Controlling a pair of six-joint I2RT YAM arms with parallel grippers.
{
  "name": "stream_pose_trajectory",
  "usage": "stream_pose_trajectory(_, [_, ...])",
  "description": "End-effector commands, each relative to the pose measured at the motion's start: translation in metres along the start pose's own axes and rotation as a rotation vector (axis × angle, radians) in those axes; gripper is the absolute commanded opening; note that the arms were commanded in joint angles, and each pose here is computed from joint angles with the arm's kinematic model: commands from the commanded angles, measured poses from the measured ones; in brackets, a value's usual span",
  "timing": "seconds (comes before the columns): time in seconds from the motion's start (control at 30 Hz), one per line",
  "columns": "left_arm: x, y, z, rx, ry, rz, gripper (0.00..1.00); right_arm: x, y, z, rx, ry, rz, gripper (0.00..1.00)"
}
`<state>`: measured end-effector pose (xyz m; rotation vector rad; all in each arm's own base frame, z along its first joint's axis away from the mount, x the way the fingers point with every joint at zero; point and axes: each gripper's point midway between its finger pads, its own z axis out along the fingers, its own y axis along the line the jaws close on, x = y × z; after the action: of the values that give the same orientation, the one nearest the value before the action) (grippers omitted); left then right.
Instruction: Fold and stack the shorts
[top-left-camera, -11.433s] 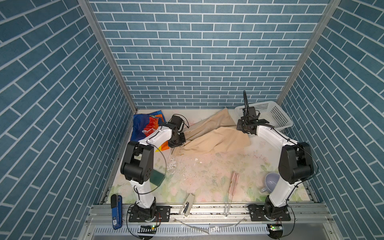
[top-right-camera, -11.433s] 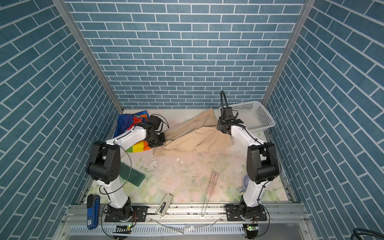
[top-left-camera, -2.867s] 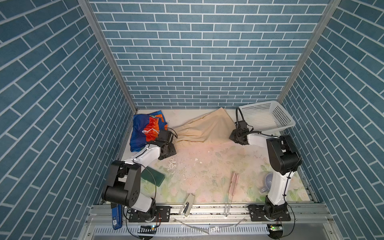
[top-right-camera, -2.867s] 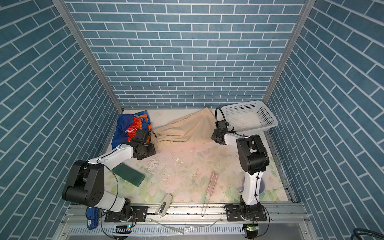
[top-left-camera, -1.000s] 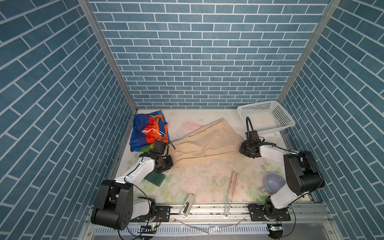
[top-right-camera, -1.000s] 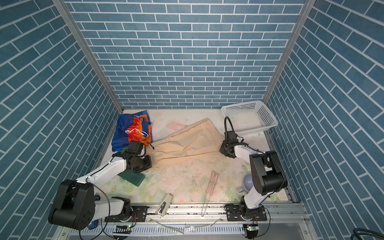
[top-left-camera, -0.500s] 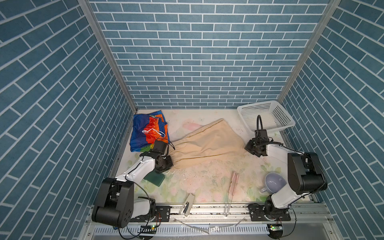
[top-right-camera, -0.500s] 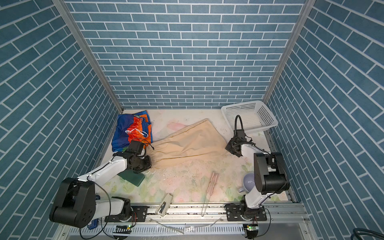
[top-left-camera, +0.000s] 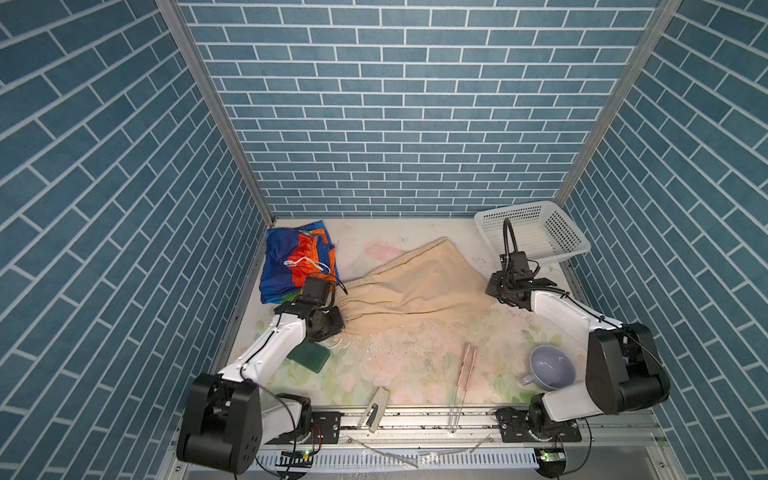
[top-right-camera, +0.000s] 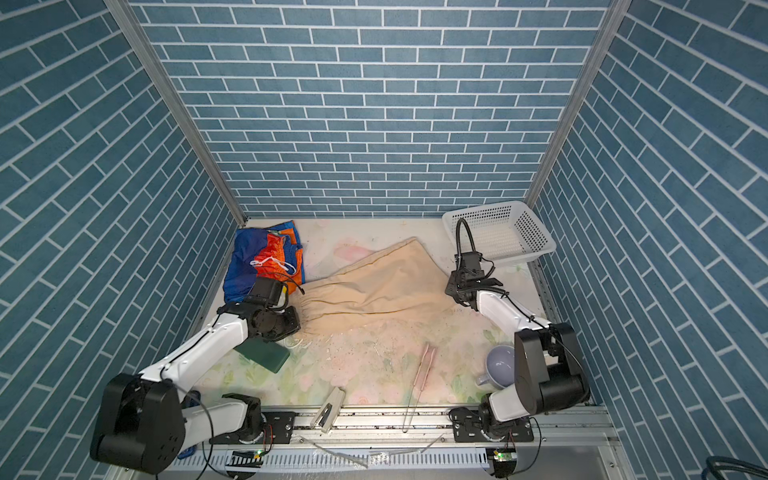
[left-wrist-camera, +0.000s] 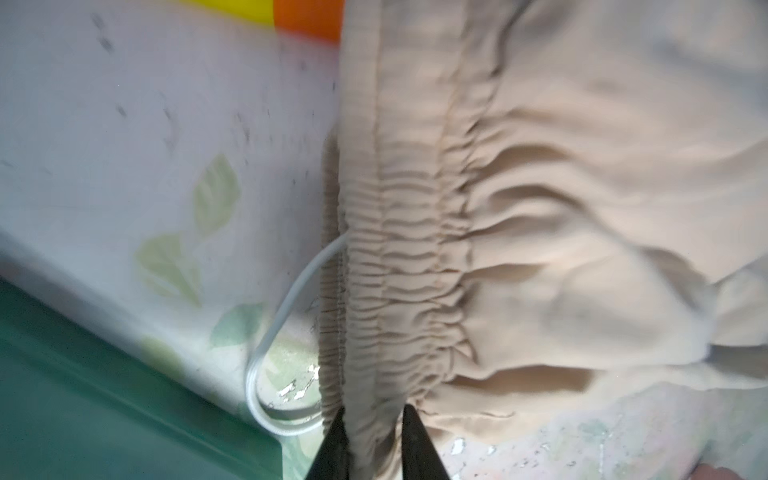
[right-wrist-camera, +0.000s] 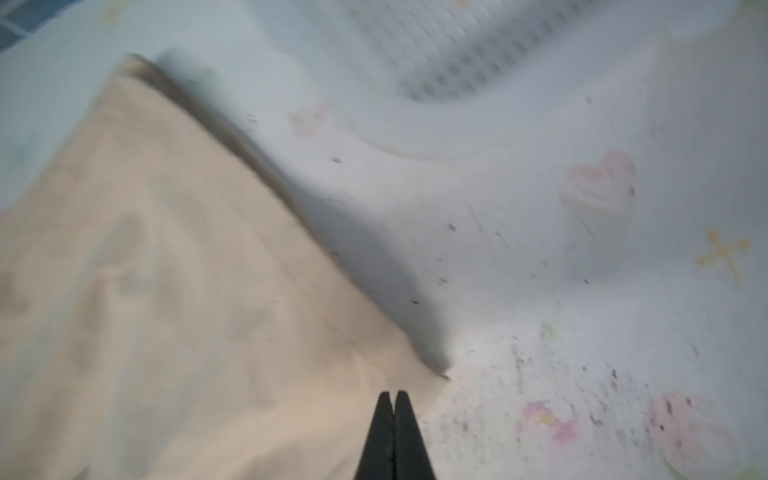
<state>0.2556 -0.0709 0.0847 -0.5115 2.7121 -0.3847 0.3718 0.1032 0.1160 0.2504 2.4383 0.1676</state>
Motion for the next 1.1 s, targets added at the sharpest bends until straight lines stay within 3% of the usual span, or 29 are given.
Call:
stream_pose_trajectory(0.0, [-0.013, 0.001, -0.031, -0.015, -0.088, -0.015, 0.29, -0.019, 0.034, -0.021, 0.002, -0.077, -0.191, 0.02])
stream_pose_trajectory(0.13, [-0.024, -0.008, -0.042, 0.027, -0.147, -0.021, 0.48, -0.026, 0.081, -0.007, -0.098, -0.033, -0.256, 0.15])
stream_pose_trajectory(0.3, [-0.024, -0.017, -0.019, 0.056, -0.086, -0.034, 0.49, -0.037, 0.117, 0.031, -0.143, 0.049, -0.262, 0.26])
stream_pose_trajectory(0.4, [-0.02, -0.015, -0.002, 0.052, -0.053, -0.051, 0.49, -0.037, 0.13, 0.056, -0.146, 0.106, -0.262, 0.39])
stream_pose_trajectory(0.57, [-0.018, -0.009, 0.012, 0.024, -0.04, -0.048, 0.59, -0.046, 0.145, 0.091, -0.132, 0.129, -0.242, 0.54])
stream_pose_trajectory(0.7, [-0.018, -0.005, 0.02, -0.003, -0.023, -0.032, 0.59, -0.053, 0.156, 0.113, -0.154, 0.13, -0.204, 0.58])
stream_pose_trajectory(1.07, [-0.012, 0.001, 0.05, -0.041, 0.047, -0.022, 0.59, -0.05, 0.168, 0.175, -0.237, 0.186, -0.014, 0.55])
